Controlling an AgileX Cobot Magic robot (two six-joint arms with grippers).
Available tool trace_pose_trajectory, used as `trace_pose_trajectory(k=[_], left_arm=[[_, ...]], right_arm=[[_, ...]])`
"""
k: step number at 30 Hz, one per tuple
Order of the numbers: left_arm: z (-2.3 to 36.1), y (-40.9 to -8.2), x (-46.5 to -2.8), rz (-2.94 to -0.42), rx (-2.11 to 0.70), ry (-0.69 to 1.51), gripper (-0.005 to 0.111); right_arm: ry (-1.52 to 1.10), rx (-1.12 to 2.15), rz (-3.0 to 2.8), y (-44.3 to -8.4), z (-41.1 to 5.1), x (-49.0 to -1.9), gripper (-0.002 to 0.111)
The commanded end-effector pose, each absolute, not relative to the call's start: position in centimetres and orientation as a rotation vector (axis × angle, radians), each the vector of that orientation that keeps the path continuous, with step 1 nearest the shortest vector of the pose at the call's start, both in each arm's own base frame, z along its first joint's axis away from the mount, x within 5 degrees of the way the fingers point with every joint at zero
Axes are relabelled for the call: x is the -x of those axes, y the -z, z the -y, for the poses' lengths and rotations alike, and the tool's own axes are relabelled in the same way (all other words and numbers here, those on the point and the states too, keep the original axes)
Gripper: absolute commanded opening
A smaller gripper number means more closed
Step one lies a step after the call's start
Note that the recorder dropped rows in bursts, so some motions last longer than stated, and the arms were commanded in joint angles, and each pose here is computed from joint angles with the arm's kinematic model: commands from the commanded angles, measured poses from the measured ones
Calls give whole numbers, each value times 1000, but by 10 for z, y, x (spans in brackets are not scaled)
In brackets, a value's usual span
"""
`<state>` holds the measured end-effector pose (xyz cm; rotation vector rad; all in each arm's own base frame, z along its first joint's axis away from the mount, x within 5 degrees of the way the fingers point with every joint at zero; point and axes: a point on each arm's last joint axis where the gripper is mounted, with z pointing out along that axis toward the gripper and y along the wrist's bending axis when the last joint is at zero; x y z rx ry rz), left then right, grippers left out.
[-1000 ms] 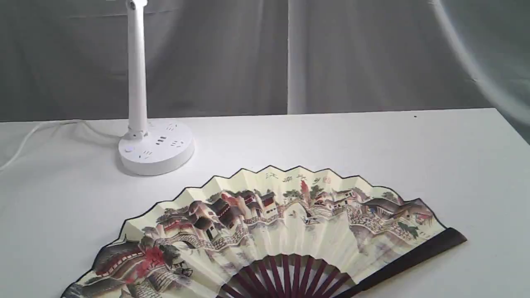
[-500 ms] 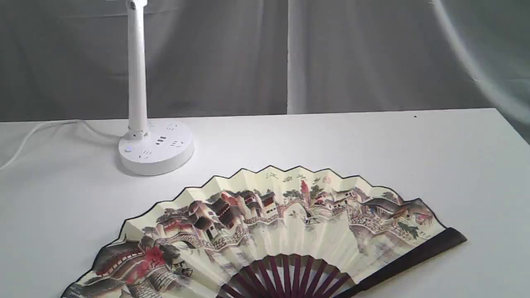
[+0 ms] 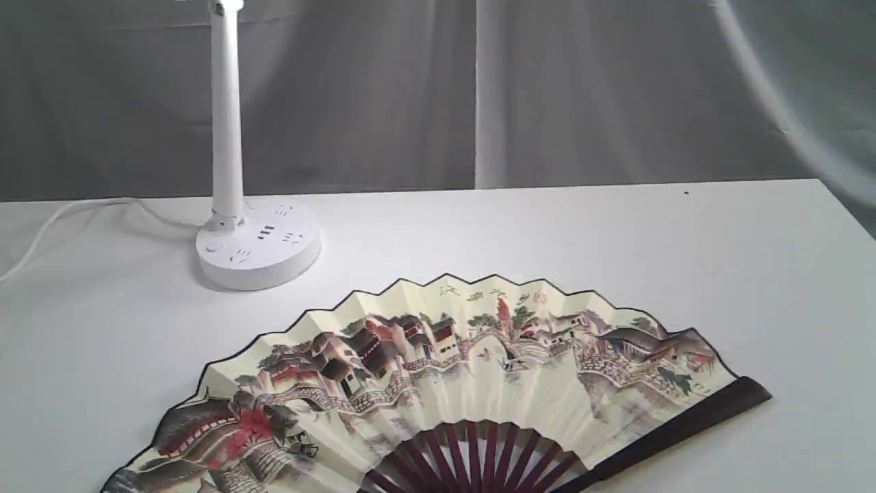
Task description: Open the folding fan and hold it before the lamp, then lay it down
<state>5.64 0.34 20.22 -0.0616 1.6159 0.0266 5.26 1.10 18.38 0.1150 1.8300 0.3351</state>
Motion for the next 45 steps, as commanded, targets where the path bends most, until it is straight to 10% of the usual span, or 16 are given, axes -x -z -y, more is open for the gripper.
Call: trace_pose_trajectory(k=[1, 45], left_arm=[[-4, -201, -56, -1618, 62, -28, 0], [-4, -201, -56, -1618, 62, -28, 0]], right_arm=[[-338, -114, -1817, -184, -11, -53, 0], [-250, -234, -1797, -184, -4, -54, 0]])
